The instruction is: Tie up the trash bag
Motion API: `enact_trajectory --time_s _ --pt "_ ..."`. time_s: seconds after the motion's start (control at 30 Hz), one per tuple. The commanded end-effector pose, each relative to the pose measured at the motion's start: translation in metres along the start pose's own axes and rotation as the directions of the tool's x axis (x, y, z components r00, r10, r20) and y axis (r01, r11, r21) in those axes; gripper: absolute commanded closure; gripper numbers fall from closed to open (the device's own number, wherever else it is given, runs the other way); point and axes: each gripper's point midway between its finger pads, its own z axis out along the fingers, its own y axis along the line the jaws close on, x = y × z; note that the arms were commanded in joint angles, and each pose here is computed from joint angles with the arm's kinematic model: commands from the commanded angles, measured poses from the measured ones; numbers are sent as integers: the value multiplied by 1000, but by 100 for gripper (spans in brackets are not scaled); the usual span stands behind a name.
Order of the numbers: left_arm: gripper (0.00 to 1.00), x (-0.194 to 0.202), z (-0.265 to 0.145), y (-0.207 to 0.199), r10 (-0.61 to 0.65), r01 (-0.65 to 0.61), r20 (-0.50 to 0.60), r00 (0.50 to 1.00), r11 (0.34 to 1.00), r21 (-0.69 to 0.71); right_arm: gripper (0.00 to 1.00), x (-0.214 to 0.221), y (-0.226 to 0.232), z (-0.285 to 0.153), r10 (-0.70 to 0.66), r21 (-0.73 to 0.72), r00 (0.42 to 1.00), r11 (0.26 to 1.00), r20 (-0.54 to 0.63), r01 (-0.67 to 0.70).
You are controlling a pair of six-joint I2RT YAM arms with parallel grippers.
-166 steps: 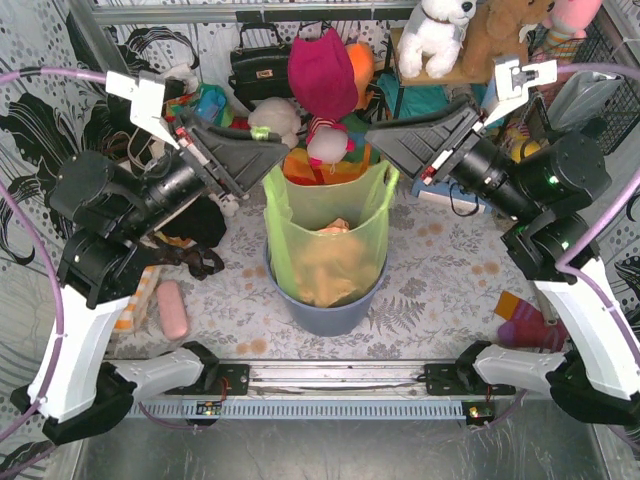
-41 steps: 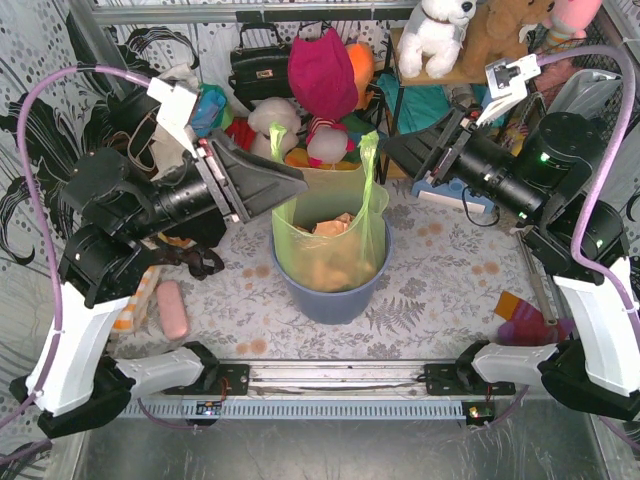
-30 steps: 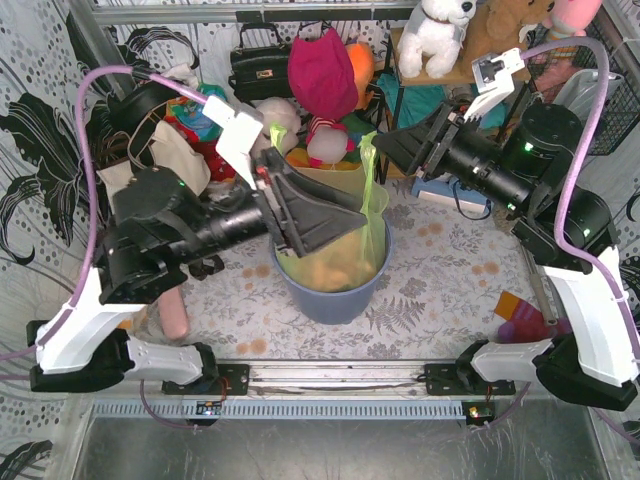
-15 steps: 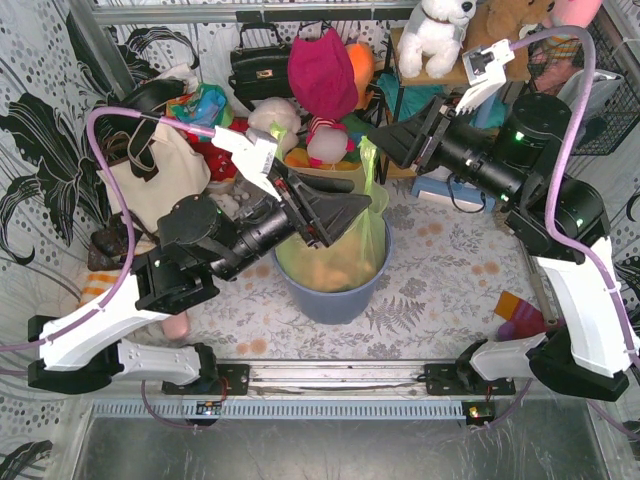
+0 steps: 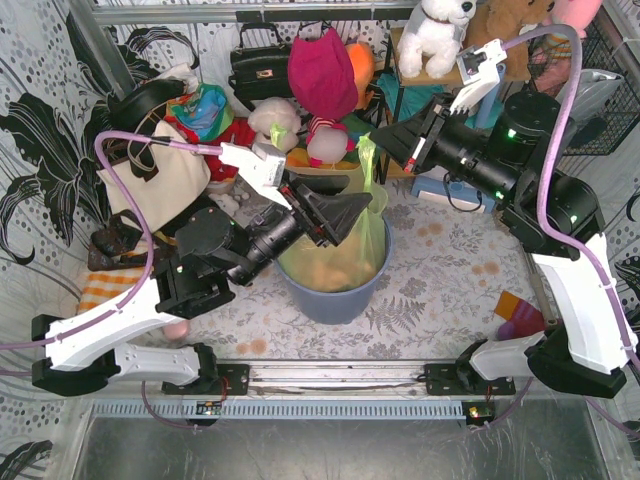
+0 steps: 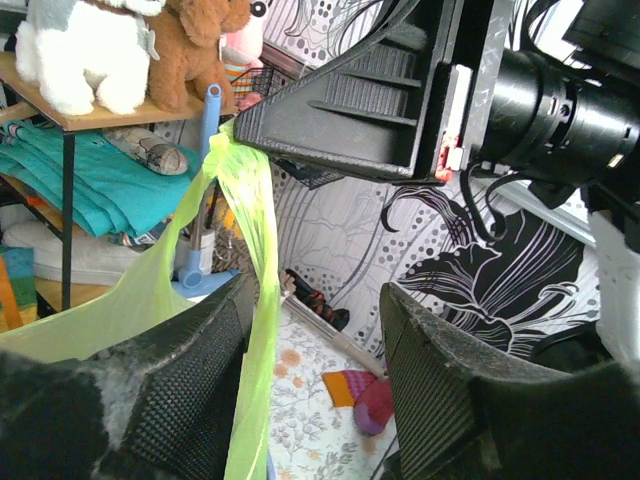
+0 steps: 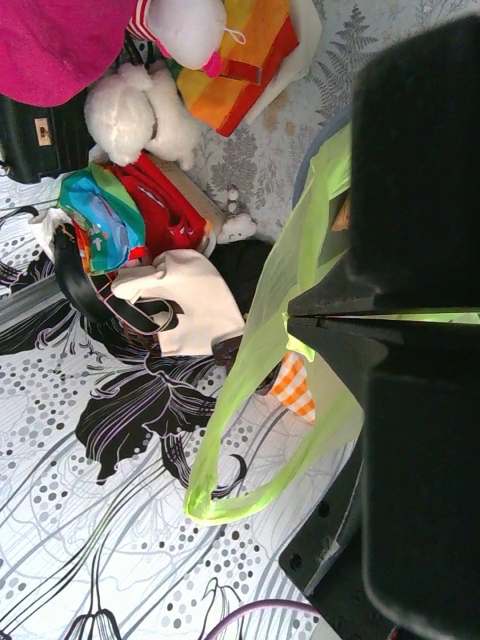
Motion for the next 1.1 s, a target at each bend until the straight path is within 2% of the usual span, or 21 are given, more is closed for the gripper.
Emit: enact_trajectory --time_s 0.0,0.23,0.43,0.6,0.7,0.8,0.87,1.07 --pt "36 -26 -1 1 50 -50 120 991 999 0 100 -19 14 -14 -13 -47 997 999 72 16" --pt "34 -27 12 1 143 -146 157 977 989 4 100 -27 23 -29 -6 -87 994 996 110 16" --pt "32 -31 28 3 162 -175 175 971 983 59 100 -29 33 -40 -1 -138 992 990 124 18" --pt "32 -29 34 7 173 -190 173 970 977 91 100 -28 28 -46 -9 -113 992 993 124 23" --pt "36 -30 36 13 170 -188 180 969 978 87 100 -25 21 -44 -15 -70 994 997 109 23" --pt "40 -30 39 17 173 -190 182 968 979 80 82 -21 18 -39 -13 -61 996 998 89 18" --pt "41 -30 42 18 175 -192 183 967 978 83 75 -18 16 -35 -10 -56 997 998 78 15" --pt "52 -33 53 25 199 -211 181 963 976 52 73 -15 8 -27 -15 -21 997 1000 72 17"
